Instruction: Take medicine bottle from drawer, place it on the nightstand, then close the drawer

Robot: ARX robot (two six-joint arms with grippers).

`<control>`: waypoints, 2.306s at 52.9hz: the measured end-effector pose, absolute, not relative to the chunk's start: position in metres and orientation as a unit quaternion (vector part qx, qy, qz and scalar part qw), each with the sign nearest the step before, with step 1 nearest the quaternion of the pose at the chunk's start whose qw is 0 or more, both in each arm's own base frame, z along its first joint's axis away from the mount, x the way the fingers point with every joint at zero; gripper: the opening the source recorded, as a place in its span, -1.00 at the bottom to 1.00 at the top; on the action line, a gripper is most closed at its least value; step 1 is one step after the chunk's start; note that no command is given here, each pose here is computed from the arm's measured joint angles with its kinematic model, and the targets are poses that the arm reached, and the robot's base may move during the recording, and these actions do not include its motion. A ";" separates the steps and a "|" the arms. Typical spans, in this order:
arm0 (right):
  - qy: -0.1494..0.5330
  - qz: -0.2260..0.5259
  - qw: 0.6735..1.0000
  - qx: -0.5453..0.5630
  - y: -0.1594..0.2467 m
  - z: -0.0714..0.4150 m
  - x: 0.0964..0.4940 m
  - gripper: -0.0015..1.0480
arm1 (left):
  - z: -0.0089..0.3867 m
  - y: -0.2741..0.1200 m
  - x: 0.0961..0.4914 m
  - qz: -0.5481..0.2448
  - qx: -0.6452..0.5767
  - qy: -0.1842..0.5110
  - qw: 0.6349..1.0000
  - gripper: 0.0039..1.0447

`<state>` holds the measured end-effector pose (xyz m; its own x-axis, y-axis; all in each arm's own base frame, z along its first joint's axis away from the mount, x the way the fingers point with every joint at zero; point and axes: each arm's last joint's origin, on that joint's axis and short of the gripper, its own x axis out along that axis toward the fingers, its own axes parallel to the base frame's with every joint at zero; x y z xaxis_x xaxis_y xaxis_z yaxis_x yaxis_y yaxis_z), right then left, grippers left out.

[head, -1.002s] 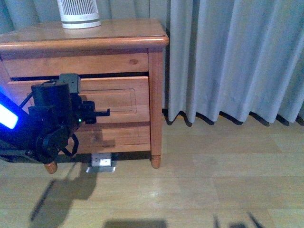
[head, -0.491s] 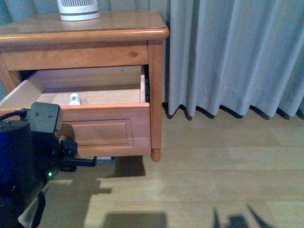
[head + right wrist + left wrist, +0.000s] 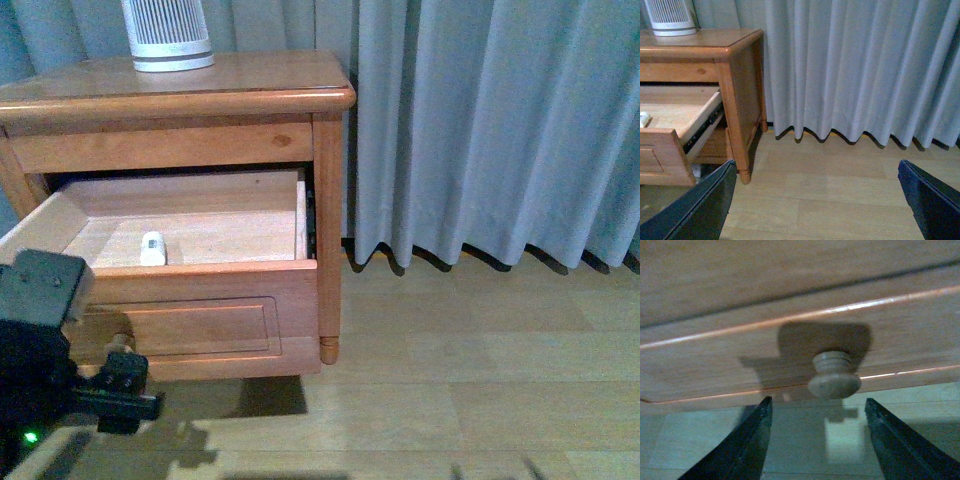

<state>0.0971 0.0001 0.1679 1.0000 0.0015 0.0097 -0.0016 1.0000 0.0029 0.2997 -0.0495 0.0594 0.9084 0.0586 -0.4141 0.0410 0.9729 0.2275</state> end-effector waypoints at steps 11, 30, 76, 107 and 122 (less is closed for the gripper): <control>-0.005 0.001 1.000 0.001 0.000 0.168 0.097 0.87 | 0.141 -0.028 0.297 0.016 0.118 0.157 0.980 0.88; -0.005 0.001 1.000 0.001 0.000 0.168 0.097 0.87 | 0.279 -0.021 0.222 0.059 0.140 0.020 0.988 0.87; -0.005 0.001 1.000 0.001 0.000 0.168 0.097 0.87 | 0.192 -0.001 0.098 -0.002 0.005 0.002 1.000 -0.70; -0.005 0.001 1.000 0.001 0.000 0.168 0.097 0.87 | 0.166 0.000 0.098 -0.001 0.003 0.002 1.000 -0.95; -0.005 0.001 1.000 0.001 0.000 0.168 0.097 0.87 | 0.166 0.000 0.097 -0.002 0.002 0.000 1.000 -0.89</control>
